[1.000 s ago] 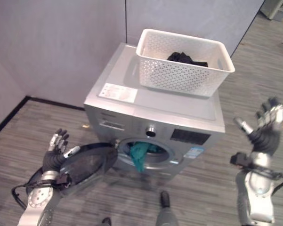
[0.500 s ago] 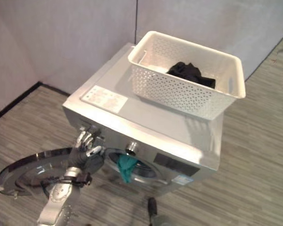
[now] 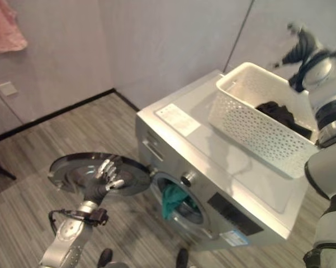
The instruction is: Grab the laundry basket,head to the washer,open it,put in the laundry and shut it.
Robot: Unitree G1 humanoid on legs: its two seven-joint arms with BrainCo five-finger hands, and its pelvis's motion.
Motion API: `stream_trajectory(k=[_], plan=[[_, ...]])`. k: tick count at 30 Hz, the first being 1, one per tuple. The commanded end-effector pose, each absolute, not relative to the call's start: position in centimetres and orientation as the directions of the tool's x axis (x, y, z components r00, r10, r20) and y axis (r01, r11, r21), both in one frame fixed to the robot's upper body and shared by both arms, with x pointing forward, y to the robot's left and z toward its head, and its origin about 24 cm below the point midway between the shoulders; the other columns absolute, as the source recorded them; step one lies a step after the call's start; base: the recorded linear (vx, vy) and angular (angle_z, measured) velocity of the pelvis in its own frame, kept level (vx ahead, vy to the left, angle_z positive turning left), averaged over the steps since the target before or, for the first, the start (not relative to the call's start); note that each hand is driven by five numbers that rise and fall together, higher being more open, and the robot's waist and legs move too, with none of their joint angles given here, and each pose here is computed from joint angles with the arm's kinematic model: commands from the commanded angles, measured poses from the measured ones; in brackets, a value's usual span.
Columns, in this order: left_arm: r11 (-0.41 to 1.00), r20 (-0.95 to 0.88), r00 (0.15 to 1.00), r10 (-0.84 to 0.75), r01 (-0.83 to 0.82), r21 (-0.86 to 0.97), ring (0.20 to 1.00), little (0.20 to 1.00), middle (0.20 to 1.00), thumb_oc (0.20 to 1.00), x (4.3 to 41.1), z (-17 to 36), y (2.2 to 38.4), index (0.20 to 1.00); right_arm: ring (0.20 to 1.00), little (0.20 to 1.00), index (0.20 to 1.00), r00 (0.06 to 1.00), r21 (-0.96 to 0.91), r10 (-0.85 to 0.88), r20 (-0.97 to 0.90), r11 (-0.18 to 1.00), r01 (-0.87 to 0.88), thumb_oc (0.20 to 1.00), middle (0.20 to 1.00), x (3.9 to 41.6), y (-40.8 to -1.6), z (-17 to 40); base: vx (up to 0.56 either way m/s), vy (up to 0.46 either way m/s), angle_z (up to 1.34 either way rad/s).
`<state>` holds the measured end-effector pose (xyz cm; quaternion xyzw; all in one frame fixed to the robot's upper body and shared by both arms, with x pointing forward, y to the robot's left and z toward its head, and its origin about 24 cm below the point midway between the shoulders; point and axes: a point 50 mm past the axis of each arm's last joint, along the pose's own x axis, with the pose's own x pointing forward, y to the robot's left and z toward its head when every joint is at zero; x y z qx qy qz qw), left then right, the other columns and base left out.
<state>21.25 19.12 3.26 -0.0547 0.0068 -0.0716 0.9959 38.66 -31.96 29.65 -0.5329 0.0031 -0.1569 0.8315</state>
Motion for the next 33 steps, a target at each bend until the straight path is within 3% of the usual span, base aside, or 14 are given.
stream_trajectory(k=[1,15,33], plan=[[0.971,0.114,0.967,-0.228,0.235,-0.051,1.000,1.000,1.000,1.000,21.6,5.9,18.5,1.000,1.000,1.000,1.000,0.891,-0.885,-0.377,0.255,0.281,0.372,1.000,1.000,35.9,-35.2,34.8,0.03,-0.051,0.13],[0.969,0.057,0.969,-0.240,0.242,-0.042,1.000,1.000,1.000,1.000,20.5,4.9,18.6,1.000,1.000,1.000,1.000,0.903,-0.976,-0.424,0.069,0.157,0.148,1.000,1.000,33.4,-39.1,31.8,0.03,-0.022,-0.06],[0.971,0.047,0.972,-0.229,0.231,-0.066,1.000,1.000,1.000,1.000,20.4,4.6,18.4,1.000,1.000,1.000,1.000,0.935,-0.972,-0.353,-0.025,0.228,0.061,1.000,1.000,34.8,-37.6,29.1,0.04,-0.031,0.00]])
